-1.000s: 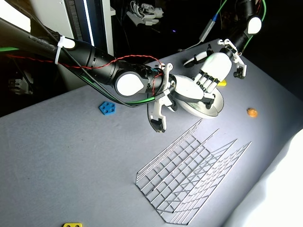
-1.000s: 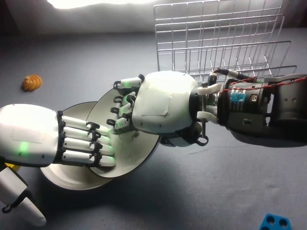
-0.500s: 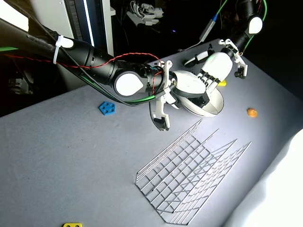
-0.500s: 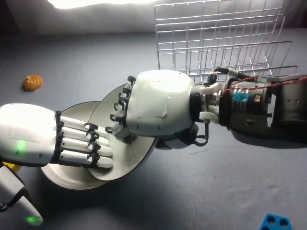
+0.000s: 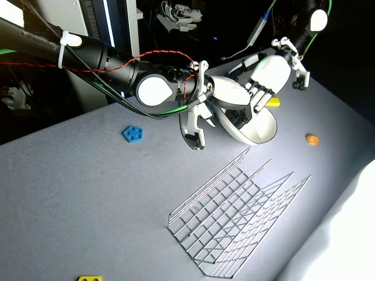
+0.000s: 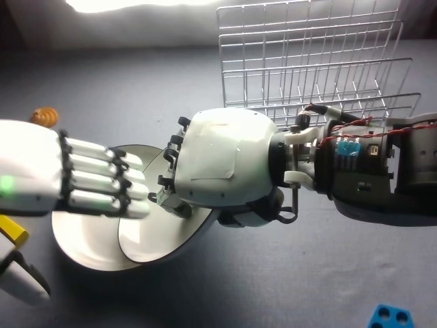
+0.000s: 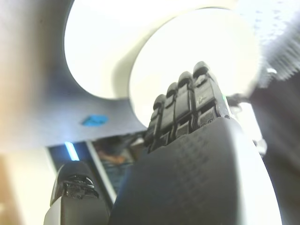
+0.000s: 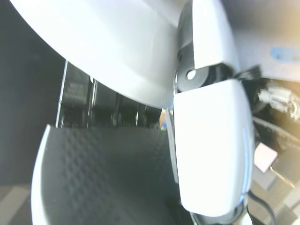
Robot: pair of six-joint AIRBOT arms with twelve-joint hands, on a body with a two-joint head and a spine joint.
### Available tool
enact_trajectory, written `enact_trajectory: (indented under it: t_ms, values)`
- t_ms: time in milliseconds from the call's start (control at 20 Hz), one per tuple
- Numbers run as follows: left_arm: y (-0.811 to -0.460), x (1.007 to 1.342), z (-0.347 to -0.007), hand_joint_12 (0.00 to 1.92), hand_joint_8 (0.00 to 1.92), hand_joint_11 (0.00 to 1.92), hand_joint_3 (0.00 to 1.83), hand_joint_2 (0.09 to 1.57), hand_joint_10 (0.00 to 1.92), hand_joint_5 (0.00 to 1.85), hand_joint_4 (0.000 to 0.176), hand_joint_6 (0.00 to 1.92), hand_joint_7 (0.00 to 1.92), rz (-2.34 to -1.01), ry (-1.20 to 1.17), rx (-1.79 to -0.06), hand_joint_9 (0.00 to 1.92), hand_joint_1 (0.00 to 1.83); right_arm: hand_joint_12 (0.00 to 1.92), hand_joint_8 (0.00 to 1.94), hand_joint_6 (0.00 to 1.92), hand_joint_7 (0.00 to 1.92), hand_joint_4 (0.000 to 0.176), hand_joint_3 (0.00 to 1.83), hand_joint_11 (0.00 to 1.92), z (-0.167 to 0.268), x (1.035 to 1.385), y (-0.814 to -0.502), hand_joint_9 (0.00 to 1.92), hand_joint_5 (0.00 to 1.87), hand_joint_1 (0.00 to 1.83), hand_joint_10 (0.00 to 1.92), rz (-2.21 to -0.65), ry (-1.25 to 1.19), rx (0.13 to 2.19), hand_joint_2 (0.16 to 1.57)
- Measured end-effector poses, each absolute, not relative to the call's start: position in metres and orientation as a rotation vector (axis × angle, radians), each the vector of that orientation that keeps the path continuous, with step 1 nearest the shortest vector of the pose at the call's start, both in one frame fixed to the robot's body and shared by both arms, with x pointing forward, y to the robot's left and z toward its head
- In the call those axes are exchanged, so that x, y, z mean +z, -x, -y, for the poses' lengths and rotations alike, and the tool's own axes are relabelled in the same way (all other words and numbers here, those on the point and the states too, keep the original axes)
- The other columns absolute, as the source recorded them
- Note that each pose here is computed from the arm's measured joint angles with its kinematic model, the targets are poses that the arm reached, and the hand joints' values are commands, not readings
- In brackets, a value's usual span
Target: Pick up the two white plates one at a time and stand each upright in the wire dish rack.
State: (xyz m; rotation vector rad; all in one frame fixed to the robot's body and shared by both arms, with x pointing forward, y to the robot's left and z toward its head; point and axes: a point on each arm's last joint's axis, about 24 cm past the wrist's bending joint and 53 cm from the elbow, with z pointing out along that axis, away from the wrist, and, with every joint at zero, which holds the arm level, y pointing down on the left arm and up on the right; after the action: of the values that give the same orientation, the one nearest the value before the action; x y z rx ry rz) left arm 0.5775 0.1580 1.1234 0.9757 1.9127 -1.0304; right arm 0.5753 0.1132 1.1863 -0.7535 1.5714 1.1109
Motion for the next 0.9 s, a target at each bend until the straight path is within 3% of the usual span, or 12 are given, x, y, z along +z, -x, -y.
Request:
enact_trajectory:
  t_ms: [300, 600, 900]
  values:
    - [-0.581, 1.167, -0.184, 0.00, 0.00, 0.00, 0.01, 1.01, 0.00, 0.00, 0.000, 0.00, 0.00, -1.912, -0.813, -1.021, 0.00, 0.00, 1.28, 1.03, 1.03, 0.93, 0.000, 0.00, 0.71, -0.111, 1.196, -0.576, 0.90, 0.95, 1.37, 1.18, -1.599, 0.708, 1.134, 1.12]
    - [-0.581, 1.189, -0.220, 0.00, 0.00, 0.00, 0.00, 1.01, 0.00, 0.00, 0.000, 0.00, 0.00, -1.926, -0.684, -0.983, 0.00, 0.00, 1.20, 0.92, 0.94, 1.02, 0.000, 0.00, 0.80, -0.112, 1.215, -0.565, 0.97, 0.98, 1.38, 1.07, -1.611, 0.667, 1.198, 1.09]
    - [-0.583, 1.203, -0.244, 0.00, 0.00, 0.00, 0.00, 1.01, 0.00, 0.00, 0.000, 0.00, 0.00, -1.934, -0.606, -0.952, 0.00, 0.00, 1.26, 1.07, 1.10, 0.92, 0.000, 0.00, 0.71, -0.101, 1.247, -0.575, 0.89, 0.88, 1.37, 1.20, -1.662, 0.496, 1.317, 1.13]
